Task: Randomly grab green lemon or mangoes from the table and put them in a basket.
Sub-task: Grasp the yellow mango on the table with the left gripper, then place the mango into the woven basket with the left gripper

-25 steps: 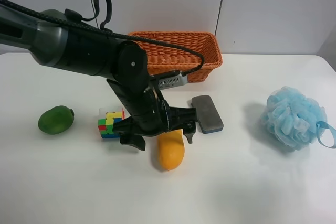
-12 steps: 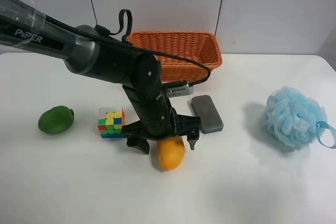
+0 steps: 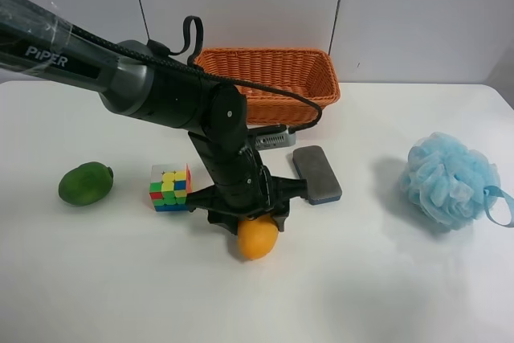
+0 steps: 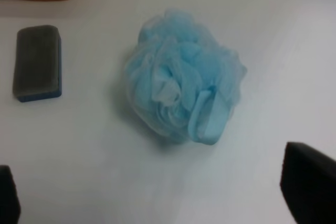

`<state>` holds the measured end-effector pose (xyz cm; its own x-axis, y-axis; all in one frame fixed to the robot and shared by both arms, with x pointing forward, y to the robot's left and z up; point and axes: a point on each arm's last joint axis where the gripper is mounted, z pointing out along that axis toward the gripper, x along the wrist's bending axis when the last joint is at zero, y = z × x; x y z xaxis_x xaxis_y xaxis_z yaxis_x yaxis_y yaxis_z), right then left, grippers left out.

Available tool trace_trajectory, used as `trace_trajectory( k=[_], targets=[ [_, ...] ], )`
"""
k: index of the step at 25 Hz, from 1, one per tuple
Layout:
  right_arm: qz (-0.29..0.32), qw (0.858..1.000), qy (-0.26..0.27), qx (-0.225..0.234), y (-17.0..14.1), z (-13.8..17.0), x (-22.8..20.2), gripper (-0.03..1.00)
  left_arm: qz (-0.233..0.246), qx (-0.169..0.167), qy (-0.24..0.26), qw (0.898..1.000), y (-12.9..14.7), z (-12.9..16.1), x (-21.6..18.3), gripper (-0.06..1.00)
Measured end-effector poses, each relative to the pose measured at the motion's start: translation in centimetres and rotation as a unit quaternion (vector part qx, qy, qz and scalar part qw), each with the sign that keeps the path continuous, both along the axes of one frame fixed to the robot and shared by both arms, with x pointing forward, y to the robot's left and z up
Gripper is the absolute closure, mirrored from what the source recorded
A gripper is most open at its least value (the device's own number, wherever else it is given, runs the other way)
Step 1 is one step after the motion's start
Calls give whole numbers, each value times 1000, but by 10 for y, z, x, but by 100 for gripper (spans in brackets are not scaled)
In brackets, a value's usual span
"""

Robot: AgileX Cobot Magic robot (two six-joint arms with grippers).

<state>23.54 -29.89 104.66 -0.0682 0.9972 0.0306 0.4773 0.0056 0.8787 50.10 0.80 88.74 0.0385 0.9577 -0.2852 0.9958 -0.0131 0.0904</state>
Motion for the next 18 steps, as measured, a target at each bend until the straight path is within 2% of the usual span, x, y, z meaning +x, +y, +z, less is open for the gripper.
trace_trajectory(
  k=[13,18],
  targets=[
    [0,1000,0,0,0,0,0,-2,0,-2,-2,1000,0,2,0,33],
    [0,1000,0,0,0,0,0,-2,-1,-26,-26,999,1,30,0,33]
  ],
)
